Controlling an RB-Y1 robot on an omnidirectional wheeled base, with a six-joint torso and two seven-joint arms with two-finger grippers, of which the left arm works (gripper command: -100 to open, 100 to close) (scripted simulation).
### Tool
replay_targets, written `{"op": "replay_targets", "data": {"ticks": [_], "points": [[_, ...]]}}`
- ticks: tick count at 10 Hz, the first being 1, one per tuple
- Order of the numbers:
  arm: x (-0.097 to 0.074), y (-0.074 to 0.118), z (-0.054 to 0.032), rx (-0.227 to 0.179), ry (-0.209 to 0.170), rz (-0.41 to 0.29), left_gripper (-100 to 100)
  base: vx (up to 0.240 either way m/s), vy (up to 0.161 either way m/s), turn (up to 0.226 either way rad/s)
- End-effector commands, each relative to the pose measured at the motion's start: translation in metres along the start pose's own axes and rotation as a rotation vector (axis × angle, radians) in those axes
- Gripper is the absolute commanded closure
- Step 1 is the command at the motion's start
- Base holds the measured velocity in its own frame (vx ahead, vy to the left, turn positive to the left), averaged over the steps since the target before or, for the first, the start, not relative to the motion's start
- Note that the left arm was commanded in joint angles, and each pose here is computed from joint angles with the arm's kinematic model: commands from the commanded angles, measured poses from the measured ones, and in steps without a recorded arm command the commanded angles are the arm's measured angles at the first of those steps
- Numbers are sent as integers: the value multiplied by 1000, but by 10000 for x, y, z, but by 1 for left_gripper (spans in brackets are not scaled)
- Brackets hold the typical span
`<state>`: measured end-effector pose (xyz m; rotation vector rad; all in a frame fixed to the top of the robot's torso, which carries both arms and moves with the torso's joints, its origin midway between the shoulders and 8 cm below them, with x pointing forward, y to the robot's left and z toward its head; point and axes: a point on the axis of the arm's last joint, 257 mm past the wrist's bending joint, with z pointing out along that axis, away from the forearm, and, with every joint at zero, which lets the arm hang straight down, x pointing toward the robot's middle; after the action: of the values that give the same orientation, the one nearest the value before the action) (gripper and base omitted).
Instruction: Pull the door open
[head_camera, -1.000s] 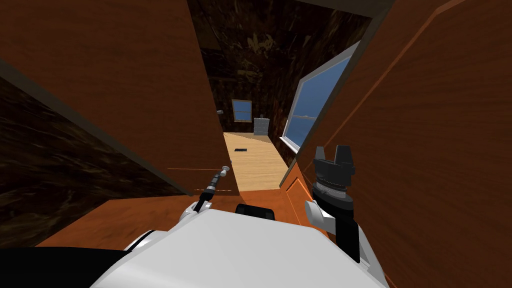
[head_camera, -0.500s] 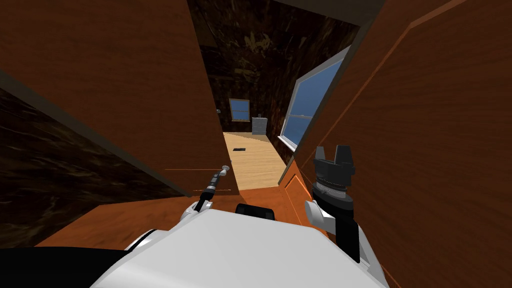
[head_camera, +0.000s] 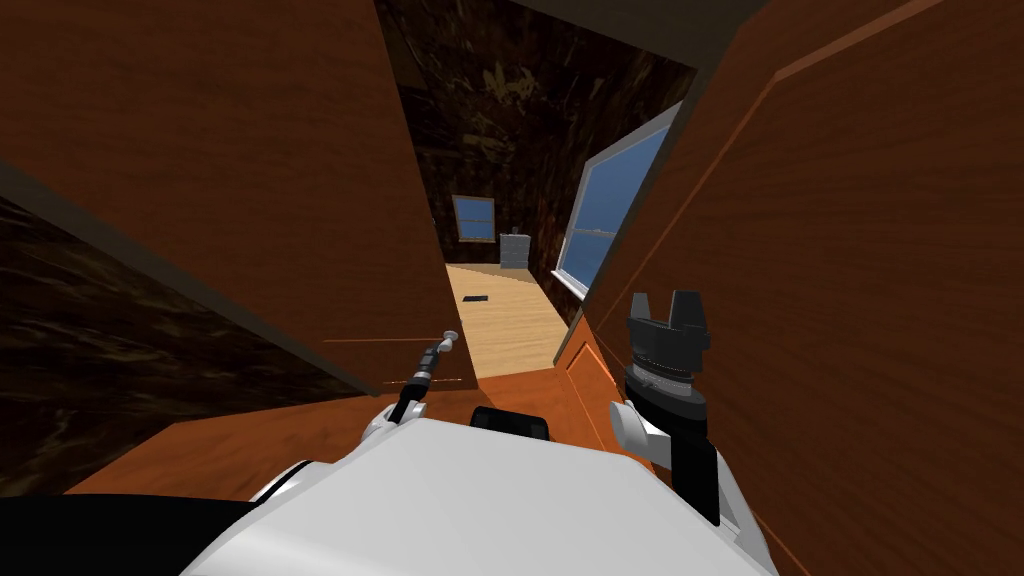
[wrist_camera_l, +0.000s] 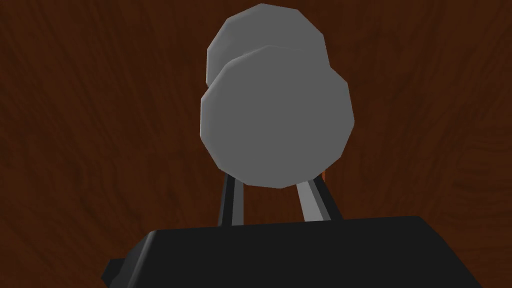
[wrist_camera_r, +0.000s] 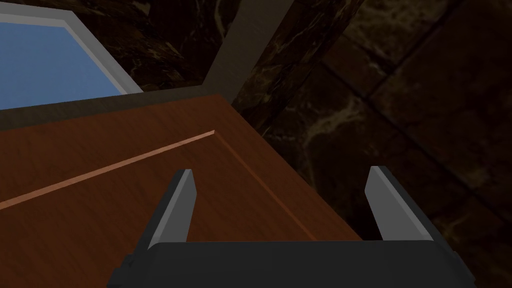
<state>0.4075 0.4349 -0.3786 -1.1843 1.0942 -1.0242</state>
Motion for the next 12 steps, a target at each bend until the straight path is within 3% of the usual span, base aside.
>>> {"op": "replay_targets", "data": {"ticks": [1, 7, 12], "points": [[98, -30, 26, 13, 11, -47, 100, -41, 19, -54], [49, -21, 47, 11, -26, -247, 100, -56, 24, -81], [25, -14, 56, 13, -44, -362, 100, -46, 18, -63]]}}
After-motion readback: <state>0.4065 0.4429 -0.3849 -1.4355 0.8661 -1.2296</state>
